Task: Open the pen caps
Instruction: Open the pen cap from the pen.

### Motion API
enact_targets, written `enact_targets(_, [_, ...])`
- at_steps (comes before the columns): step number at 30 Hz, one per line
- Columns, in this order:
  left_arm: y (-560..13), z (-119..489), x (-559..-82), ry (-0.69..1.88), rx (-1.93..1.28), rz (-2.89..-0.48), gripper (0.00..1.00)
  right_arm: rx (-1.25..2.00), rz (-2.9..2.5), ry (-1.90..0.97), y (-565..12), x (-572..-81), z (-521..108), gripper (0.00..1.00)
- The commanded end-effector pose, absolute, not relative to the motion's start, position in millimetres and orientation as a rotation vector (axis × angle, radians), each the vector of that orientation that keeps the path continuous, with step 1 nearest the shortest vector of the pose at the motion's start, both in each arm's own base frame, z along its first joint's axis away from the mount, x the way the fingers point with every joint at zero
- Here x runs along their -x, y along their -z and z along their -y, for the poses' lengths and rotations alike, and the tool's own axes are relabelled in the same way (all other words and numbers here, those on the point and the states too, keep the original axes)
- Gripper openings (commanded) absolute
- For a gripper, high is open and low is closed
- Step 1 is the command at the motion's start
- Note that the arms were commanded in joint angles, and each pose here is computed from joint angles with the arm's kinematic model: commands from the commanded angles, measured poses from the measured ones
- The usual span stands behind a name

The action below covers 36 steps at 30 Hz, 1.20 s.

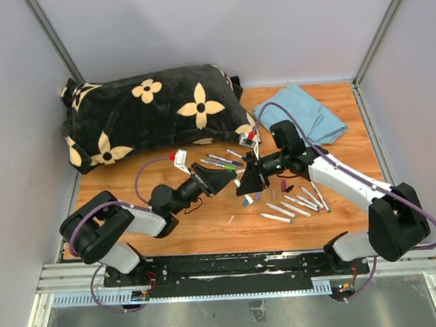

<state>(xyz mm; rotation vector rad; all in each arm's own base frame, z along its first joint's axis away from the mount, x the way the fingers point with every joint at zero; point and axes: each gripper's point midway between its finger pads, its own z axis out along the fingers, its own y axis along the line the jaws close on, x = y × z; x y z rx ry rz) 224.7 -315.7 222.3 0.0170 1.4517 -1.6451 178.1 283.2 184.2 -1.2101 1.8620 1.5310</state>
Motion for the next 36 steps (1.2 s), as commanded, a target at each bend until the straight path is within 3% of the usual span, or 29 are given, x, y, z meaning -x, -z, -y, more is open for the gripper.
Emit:
enact_targets(1, [-260, 297, -222, 1.633, 0.004, -1.248, 0.0, 1.21, -1.854, -1.532, -189, -176, -287, 0.11])
enact_targets(3, [-267, 287, -229, 1.599, 0.033, -1.211, 0.0, 1.209, -1.871, -1.55, -187, -175, -287, 0.01])
enact_targets(12, [-324, 226, -274, 1.404, 0.17, -1.027, 0.0, 1.25, -1.881, -1.68, -185, -158, -294, 0.01])
enact_targets(20, [-346, 186, -289, 1.277, 0.276, -0.994, 0.0, 1.312, -1.921, -1.592, -171, -155, -295, 0.01])
enact_targets(28, [-314, 166, -279, 1.125, 0.28, -1.177, 0.0, 1.499, -2.034, -1.264, -143, -148, -274, 0.01])
enact_targets(36, [-231, 171, -250, 1.146, 0.295, -1.47, 0.0, 1.775, -2.13, -0.833, -88, -113, -229, 0.06])
